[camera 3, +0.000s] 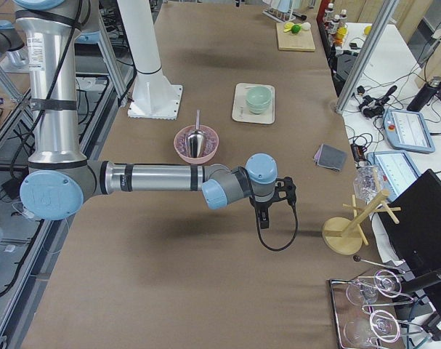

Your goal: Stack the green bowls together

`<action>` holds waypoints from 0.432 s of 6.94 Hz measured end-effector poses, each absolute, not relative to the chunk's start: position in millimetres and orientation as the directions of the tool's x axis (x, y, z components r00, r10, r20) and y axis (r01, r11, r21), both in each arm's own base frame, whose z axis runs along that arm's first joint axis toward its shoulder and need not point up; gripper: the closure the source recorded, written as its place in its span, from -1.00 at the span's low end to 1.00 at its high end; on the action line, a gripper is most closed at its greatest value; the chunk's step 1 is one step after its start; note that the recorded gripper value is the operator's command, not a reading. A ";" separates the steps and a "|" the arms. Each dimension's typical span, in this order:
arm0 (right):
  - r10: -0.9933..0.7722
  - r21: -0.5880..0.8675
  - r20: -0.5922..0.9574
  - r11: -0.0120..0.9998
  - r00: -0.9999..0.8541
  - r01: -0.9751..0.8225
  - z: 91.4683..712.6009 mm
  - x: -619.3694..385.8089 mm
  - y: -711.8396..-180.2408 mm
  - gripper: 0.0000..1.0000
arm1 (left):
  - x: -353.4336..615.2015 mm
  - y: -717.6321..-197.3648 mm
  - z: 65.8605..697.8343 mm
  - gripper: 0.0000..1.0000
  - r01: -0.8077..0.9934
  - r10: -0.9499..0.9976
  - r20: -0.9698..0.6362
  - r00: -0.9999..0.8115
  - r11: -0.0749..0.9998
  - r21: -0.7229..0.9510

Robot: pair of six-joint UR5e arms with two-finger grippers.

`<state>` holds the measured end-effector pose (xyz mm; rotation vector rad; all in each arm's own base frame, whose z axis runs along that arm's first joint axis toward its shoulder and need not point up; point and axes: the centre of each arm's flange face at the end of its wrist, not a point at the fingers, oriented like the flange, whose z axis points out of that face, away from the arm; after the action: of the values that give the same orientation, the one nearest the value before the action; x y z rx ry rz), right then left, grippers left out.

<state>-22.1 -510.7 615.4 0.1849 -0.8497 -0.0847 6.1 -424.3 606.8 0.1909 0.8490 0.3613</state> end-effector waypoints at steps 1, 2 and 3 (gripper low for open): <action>-0.166 0.201 0.727 0.979 0.666 0.026 620.1 -10.3 -509.0 -1.00 | 4.3 -421.5 613.0 -0.98 -0.253 0.374 -0.701 0.607 0.927 0.276; -0.181 0.204 0.718 0.978 0.672 0.045 623.3 0.1 -508.1 -1.00 | -3.8 -418.5 616.6 -0.98 -0.245 0.327 -0.714 0.619 0.944 0.220; -0.187 0.203 0.712 0.978 0.677 0.056 625.5 7.1 -507.6 -1.00 | -18.1 -416.3 618.5 -0.98 -0.219 0.272 -0.722 0.636 0.961 0.170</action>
<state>7.1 -507.6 625.5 0.1703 -0.8170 -0.1370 -18.1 -416.3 618.5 0.0685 0.8362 0.2809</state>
